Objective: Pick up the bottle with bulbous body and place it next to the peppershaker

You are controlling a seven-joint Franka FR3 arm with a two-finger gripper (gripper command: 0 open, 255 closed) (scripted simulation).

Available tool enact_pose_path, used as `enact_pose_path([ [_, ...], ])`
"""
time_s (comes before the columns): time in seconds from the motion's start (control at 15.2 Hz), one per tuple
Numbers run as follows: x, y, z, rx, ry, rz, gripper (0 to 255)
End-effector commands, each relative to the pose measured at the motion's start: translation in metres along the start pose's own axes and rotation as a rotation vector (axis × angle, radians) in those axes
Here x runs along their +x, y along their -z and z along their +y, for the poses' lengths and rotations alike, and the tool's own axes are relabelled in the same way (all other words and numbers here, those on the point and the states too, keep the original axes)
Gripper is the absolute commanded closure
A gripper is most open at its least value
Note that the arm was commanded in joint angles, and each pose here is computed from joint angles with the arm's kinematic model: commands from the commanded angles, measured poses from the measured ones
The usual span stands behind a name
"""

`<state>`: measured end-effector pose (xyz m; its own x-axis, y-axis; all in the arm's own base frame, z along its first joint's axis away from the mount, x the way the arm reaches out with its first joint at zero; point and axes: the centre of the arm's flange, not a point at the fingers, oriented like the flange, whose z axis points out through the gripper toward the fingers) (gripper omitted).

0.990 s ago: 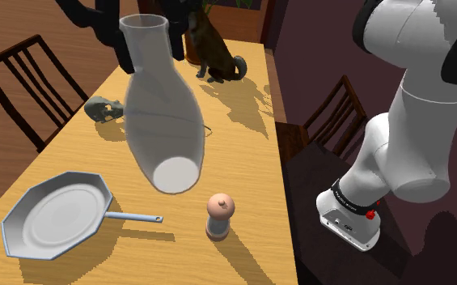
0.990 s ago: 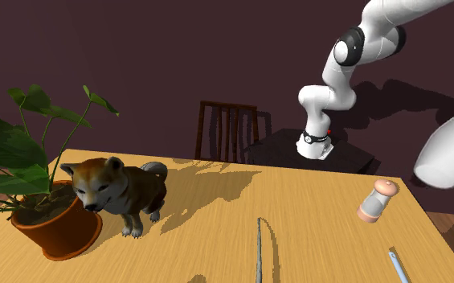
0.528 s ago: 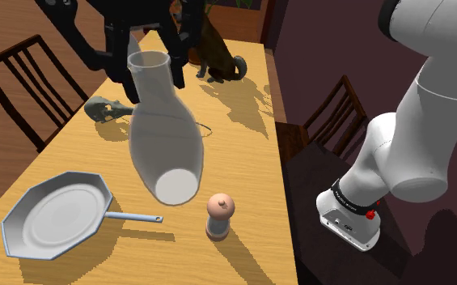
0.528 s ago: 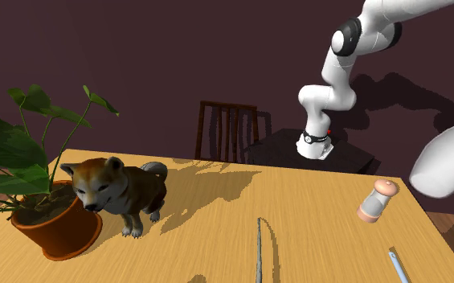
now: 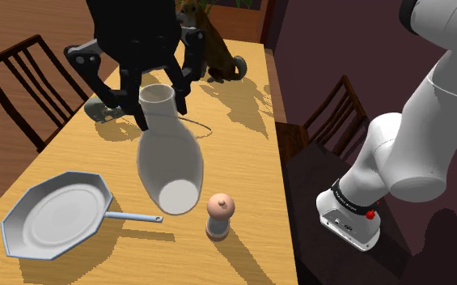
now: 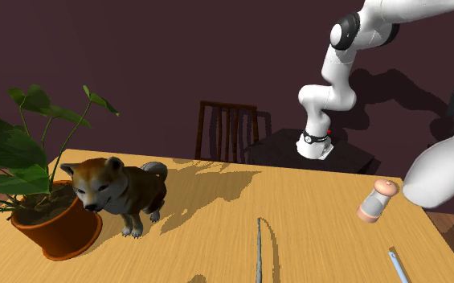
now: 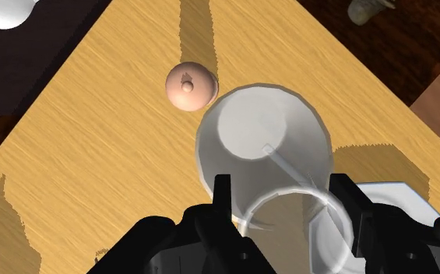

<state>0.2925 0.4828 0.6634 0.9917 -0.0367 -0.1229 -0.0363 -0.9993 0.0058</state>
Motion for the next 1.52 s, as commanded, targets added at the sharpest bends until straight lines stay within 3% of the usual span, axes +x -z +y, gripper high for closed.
enact_pose_path([
  [0.0,0.001,-0.011,0.0,0.001,0.0,0.0,255],
  [1.45,0.016,-0.126,-0.001,0.001,0.0,0.0,255],
])
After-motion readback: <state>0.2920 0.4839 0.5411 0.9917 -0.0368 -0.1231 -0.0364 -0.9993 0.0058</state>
